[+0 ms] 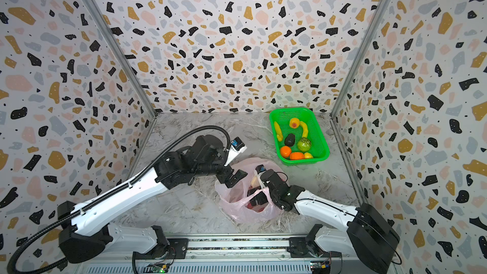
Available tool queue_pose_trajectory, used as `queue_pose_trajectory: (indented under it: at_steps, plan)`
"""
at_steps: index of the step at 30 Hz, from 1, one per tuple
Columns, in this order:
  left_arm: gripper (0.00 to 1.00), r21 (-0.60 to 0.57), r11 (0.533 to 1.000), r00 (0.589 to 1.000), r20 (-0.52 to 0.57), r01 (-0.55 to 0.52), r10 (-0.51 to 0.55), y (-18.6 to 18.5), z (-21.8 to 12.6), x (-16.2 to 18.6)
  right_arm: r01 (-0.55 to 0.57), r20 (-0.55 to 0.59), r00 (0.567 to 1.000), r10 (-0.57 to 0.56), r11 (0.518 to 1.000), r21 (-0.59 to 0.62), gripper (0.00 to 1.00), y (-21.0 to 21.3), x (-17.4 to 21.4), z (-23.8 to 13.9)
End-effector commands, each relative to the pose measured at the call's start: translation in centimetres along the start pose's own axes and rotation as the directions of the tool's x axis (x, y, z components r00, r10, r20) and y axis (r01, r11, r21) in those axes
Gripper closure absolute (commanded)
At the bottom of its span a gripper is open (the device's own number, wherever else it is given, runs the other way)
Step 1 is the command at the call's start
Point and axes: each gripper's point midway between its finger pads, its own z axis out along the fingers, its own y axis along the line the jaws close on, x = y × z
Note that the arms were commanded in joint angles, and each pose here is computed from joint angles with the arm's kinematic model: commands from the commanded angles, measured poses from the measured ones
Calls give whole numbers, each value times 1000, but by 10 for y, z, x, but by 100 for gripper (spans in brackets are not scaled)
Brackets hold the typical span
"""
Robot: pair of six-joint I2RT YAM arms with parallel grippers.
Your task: Untie the knot of the plastic bag and take out the fruit
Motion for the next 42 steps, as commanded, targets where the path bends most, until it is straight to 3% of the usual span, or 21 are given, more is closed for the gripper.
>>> queue_pose_trajectory:
  at_steps: [1, 4, 7, 10, 13, 17, 18, 24, 30, 32, 34, 42]
  plan:
    - [2, 95, 993, 993, -91, -66, 75, -14, 18, 15, 9, 23, 1000, -9, 1000, -8, 0, 2, -2, -8]
    - [3, 68, 993, 989, -113, -93, 100, -8, 33, 15, 5, 29, 1000, -4, 1000, -20, 0, 3, 0, -8]
    - [5, 16, 994, 993, -59, -105, 105, 1, 39, -3, 0, 22, 1000, 1, 1000, -25, 0, 3, 5, -7]
    - [13, 23, 993, 993, -18, -113, 113, 0, 46, -13, -4, 26, 1000, 5, 1000, -26, 0, 2, 7, -8]
    - [40, 79, 990, 989, -79, -119, 125, -6, 63, 0, -3, 39, 999, 4, 1000, -22, 0, 2, 5, -13]
    - [96, 62, 992, 992, -63, -106, 110, -4, 66, -2, 5, 55, 998, -3, 999, -42, 0, 8, 5, -21]
    - [100, 12, 996, 995, -27, -91, 91, 4, 60, -11, 15, 63, 998, -11, 998, -54, 0, 12, 4, -25]
    - [100, -189, 981, 970, 242, 43, 4, 40, 3, -60, 132, 98, 988, -117, 978, -159, 2, 43, 8, -42]
    - [100, -212, 967, 904, 424, 144, -42, 47, -44, -75, 252, 30, 968, -250, 955, -158, 2, 56, 32, -29]
    - [100, -197, 968, 892, 450, 153, -49, 45, -49, -71, 270, 33, 963, -268, 953, -134, 2, 58, 35, -25]
    - [100, -180, 974, 906, 420, 136, -50, 40, -40, -62, 257, 42, 966, -254, 960, -114, 2, 57, 29, -21]
    - [100, -130, 979, 929, 354, 158, -103, 33, -24, -44, 225, 110, 971, -210, 963, -147, 2, 90, -29, -26]
